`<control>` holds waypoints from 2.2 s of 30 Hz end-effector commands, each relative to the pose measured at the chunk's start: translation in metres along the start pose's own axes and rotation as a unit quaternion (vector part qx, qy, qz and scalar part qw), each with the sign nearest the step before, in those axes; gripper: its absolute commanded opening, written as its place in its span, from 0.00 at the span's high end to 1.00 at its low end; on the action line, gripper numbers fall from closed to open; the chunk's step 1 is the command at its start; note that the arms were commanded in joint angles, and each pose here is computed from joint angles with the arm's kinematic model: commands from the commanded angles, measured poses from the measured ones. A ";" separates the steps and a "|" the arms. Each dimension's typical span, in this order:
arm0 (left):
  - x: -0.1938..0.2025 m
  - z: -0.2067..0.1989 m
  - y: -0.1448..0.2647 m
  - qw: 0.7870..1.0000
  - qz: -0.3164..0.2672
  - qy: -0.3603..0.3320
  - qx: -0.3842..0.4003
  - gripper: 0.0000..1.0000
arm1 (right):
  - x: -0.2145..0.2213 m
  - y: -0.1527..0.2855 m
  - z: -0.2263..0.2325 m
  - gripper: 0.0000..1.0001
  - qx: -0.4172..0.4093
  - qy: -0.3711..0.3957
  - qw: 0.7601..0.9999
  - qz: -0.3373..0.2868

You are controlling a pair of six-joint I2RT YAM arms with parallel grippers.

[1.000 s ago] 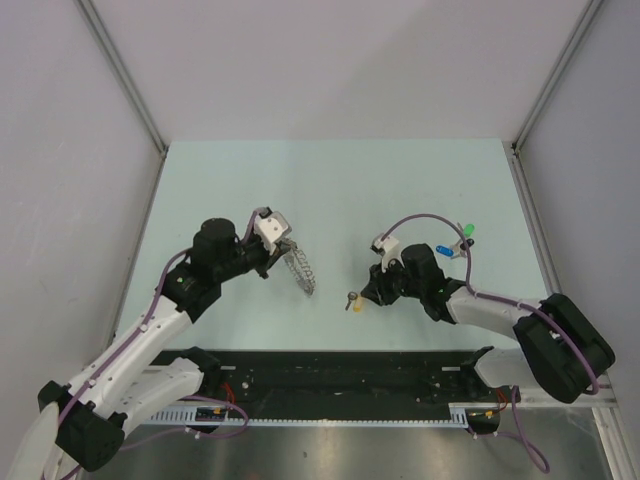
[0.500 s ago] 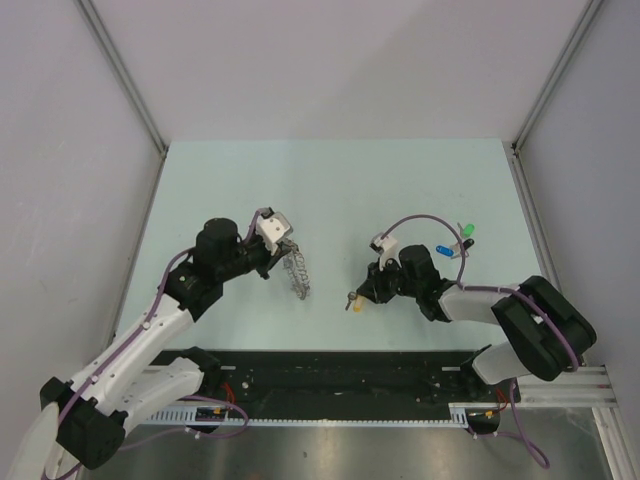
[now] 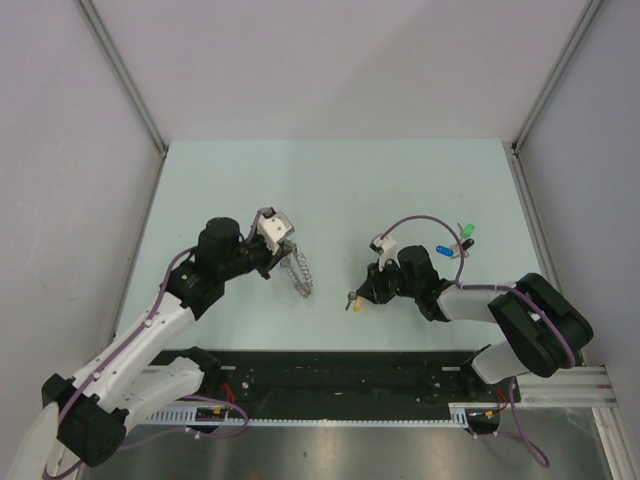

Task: Put the keys on the keyring

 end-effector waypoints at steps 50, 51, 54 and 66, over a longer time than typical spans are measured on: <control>-0.074 -0.053 -0.005 0.964 -0.068 -0.149 0.212 1.00 | -0.146 0.105 0.086 1.00 0.002 0.288 0.957 -0.034; -0.076 -0.054 -0.005 0.962 -0.071 -0.154 0.215 1.00 | -0.148 0.107 0.089 1.00 0.001 0.294 0.955 -0.034; -0.077 -0.057 -0.011 0.956 -0.076 -0.168 0.228 1.00 | -0.153 0.111 0.100 1.00 -0.012 0.317 0.947 -0.038; -0.061 -0.082 -0.009 0.930 -0.127 -0.170 0.299 1.00 | -0.163 0.118 0.131 1.00 -0.064 0.366 0.925 -0.077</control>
Point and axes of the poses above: each gripper's point midway between its finger pads, its own y axis back along the fingers, its own z axis along the line the jaws close on, x = y × z, the point moved 4 cm from there along y, back along the fingers, and after that the axes turned 2 degrees about y, right-handed, at the moved point
